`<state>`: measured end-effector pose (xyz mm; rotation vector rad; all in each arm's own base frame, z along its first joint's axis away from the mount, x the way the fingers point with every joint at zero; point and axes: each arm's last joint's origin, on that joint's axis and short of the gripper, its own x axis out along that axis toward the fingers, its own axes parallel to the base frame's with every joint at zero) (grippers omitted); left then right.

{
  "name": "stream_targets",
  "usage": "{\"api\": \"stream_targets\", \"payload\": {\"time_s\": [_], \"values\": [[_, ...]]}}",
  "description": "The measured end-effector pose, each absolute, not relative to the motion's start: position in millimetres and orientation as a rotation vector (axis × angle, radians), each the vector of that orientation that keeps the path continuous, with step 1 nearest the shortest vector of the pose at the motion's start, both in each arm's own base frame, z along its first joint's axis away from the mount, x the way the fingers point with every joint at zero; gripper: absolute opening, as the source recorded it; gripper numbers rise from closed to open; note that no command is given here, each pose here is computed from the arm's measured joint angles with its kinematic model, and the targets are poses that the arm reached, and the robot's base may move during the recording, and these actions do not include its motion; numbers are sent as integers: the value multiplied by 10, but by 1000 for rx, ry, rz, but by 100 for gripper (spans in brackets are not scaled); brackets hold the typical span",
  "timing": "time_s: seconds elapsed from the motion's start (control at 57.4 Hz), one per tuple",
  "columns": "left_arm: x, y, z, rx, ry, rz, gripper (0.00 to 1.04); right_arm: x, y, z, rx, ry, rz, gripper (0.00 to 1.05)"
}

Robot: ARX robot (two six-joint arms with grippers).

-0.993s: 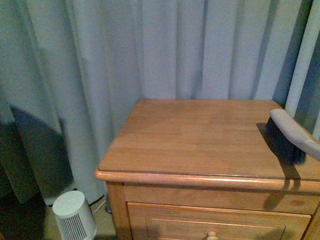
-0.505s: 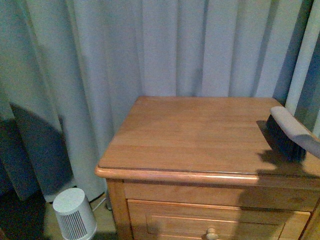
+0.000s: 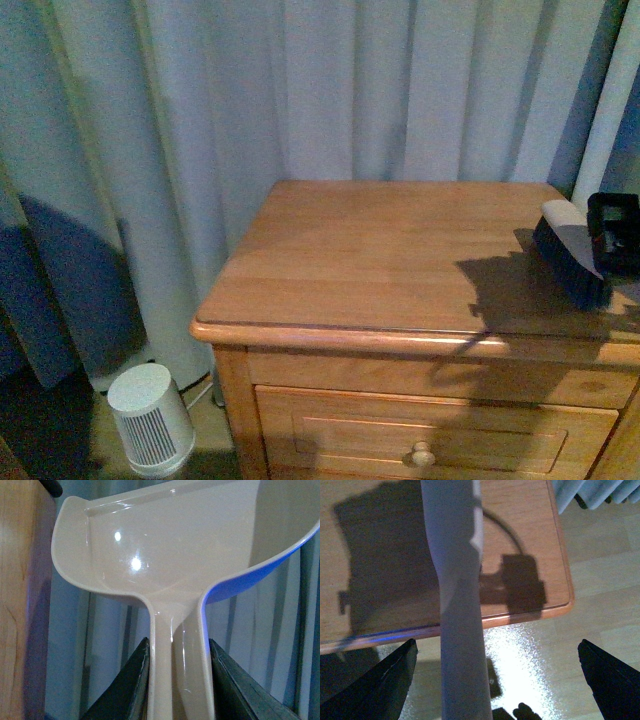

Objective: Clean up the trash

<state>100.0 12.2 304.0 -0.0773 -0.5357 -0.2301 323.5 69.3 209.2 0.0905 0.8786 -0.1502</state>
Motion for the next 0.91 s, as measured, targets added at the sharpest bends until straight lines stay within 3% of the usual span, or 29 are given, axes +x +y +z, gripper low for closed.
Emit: {"api": "stream_targets", "payload": {"time_s": [0.226,0.714,0.906], "values": [[1000,122,3040,-77,-536,-230,29,3295,740,1945,122,908,-170,96],[1000,122,3040,-78,-536,-230,29,3317,740,1948,185,893,-135,23],[1000,122,3040,-78,-536,-230,29,3271,717,2013,194,839,-115,21]]}}
